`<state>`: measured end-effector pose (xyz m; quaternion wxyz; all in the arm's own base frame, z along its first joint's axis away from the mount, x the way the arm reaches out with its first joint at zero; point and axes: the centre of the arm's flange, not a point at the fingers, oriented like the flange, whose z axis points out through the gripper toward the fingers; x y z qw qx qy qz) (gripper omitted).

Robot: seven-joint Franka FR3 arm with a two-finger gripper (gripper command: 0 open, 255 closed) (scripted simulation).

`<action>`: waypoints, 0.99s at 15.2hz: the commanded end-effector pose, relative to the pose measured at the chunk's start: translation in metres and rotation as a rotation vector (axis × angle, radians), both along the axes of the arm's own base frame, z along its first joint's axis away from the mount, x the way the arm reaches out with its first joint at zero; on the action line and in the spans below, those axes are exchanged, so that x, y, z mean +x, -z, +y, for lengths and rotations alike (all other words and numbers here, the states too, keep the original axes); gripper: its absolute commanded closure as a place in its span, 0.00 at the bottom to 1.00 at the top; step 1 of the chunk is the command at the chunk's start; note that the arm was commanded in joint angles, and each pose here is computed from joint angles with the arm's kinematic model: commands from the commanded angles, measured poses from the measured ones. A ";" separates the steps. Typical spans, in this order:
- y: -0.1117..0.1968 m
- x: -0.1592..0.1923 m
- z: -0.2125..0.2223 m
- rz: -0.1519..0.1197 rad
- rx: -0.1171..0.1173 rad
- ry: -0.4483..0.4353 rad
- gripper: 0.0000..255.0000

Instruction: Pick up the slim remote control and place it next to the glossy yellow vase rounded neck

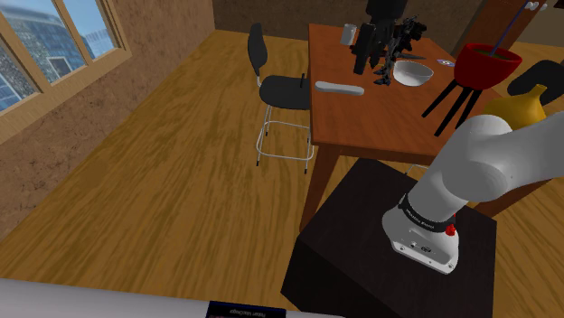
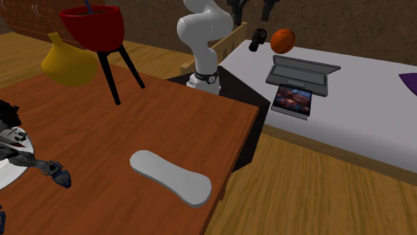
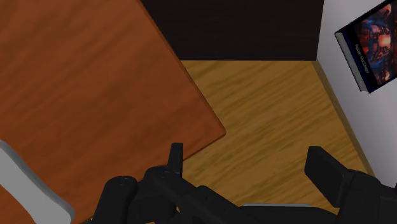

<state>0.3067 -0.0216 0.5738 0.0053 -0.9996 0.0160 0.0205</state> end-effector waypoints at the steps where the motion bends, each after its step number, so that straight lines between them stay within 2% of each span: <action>1: 0.000 0.000 0.000 0.000 0.000 0.000 0.00; 15: 0.085 0.046 -0.157 -0.020 0.009 -0.240 0.00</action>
